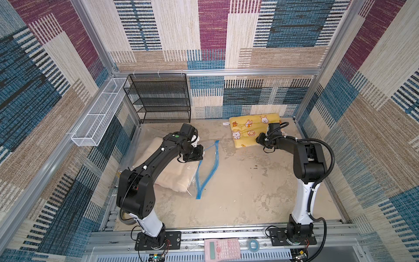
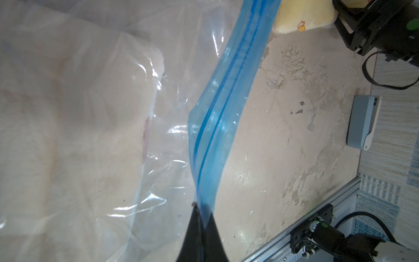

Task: Take the blanket out of the vacuum bag
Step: Place the blanket at the center of the board.

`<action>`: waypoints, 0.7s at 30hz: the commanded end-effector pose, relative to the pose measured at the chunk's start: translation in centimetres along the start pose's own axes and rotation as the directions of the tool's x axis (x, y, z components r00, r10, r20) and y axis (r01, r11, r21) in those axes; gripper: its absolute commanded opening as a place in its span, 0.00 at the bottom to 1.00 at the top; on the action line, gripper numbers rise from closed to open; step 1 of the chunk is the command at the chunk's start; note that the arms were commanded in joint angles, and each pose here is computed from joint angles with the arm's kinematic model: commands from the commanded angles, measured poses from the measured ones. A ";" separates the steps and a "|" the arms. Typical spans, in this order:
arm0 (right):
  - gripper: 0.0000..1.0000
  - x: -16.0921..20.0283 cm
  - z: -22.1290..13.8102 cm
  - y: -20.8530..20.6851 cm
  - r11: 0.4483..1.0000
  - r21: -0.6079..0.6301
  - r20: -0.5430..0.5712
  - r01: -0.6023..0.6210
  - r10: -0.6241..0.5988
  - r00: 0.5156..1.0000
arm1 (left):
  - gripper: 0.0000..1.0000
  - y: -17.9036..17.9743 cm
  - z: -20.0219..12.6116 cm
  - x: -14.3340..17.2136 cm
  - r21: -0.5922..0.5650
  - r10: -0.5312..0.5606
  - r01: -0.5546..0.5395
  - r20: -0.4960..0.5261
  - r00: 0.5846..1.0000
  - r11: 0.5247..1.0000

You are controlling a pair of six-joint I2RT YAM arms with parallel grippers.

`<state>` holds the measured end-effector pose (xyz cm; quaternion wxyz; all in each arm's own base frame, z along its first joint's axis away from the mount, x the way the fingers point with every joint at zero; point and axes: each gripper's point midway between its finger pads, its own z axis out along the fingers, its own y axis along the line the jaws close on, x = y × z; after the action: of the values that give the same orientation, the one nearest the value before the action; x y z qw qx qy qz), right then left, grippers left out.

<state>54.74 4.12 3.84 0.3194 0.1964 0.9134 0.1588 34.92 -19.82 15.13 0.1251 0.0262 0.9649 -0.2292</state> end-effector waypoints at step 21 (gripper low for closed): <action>0.51 1.6 -3.1 1.0 0.998 -0.056 -0.029 -0.016 0.014 0.999 | 0.00 0.0 0.0 0.0 0.013 -0.005 0.005 -0.002 1.000 1.000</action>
<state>52.09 4.94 4.73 0.3053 0.1889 0.9161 0.1786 34.84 -19.71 14.99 0.1226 0.0245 0.9651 -0.2303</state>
